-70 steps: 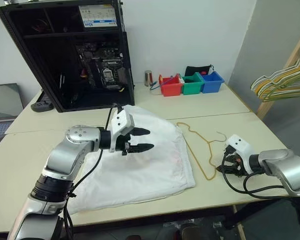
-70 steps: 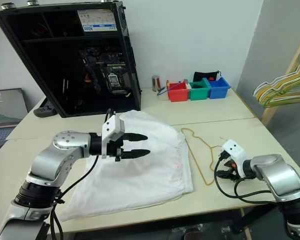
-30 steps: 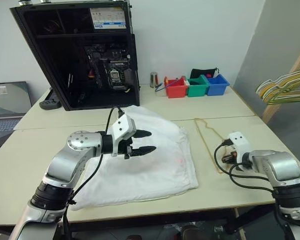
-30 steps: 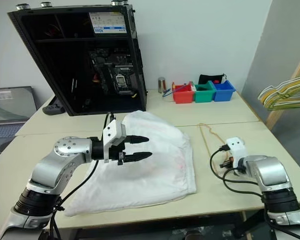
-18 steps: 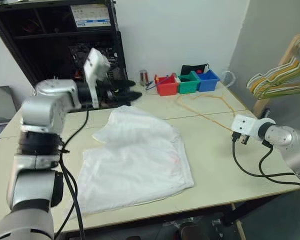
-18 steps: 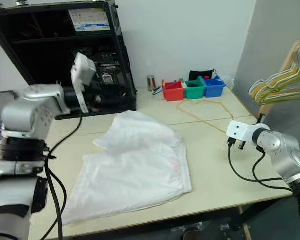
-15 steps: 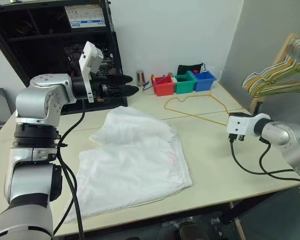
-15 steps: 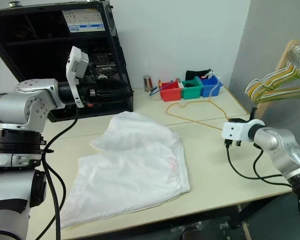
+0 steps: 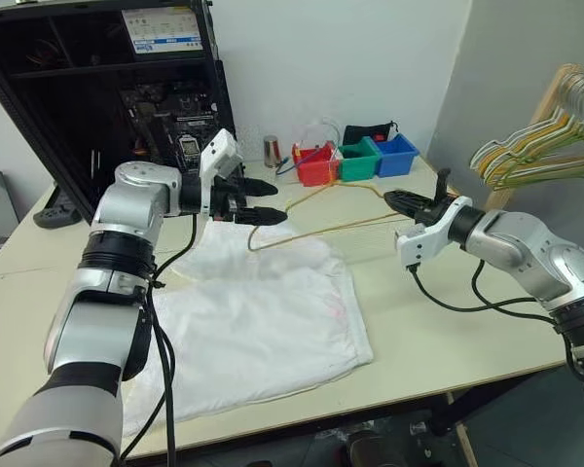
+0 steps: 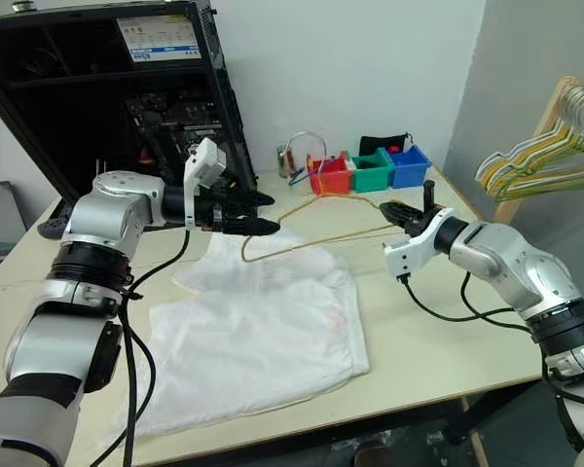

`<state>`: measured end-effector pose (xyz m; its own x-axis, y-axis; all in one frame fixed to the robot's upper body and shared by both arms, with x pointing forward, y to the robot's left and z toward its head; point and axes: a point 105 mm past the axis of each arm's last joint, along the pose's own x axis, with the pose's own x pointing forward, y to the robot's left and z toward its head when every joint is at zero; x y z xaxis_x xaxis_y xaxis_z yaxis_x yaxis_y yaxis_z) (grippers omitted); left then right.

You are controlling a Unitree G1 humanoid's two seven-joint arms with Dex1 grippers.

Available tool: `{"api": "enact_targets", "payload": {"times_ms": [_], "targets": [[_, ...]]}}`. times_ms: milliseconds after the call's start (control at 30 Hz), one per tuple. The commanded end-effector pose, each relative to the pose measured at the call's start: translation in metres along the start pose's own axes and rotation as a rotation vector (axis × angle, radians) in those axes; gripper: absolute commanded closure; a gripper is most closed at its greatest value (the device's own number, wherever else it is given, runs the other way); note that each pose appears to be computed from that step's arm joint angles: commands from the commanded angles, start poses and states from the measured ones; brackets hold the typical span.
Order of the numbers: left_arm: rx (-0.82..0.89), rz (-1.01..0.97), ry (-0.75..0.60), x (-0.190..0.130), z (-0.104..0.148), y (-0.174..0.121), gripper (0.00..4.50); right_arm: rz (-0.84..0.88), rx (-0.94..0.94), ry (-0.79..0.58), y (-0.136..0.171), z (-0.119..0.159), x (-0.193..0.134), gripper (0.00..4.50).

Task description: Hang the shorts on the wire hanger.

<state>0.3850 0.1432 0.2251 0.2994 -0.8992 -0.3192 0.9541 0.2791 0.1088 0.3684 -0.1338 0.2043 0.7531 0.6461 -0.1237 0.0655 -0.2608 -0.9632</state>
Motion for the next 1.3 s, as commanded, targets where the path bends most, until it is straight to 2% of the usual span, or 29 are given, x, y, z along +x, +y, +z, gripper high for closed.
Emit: {"api": "enact_targets", "payload": {"times_ms": [33,167,300,467,900,1167,1200,1300], "targets": [[0.029,-0.074,0.048,-0.005,-0.003,-0.011,0.02,-0.045,-0.023,0.02,-0.017,-0.005,-0.004,4.5],[0.05,-0.071,0.089,0.001,-0.013,-0.013,0.02,-0.048,-0.029,0.016,-0.02,-0.004,-0.001,4.5],[0.098,-0.092,0.211,0.005,-0.044,-0.024,0.02,-0.049,-0.049,0.022,-0.026,-0.003,0.003,4.5],[0.104,-0.062,0.231,0.008,-0.057,-0.025,0.02,-0.063,-0.054,0.007,-0.034,0.002,0.005,4.5],[0.1,-0.016,0.205,0.011,-0.054,-0.019,2.53,-0.039,-0.055,-0.001,-0.029,0.002,0.007,4.5],[0.093,-0.004,0.206,0.009,-0.054,-0.016,4.27,-0.041,-0.044,0.006,-0.029,0.001,0.007,4.5],[0.093,0.002,0.207,0.009,-0.055,-0.015,4.45,-0.042,-0.043,0.006,-0.029,0.001,0.007,4.5],[0.098,0.025,0.218,0.01,-0.056,-0.011,4.49,-0.039,-0.029,0.006,-0.028,0.001,0.006,4.5]]}}
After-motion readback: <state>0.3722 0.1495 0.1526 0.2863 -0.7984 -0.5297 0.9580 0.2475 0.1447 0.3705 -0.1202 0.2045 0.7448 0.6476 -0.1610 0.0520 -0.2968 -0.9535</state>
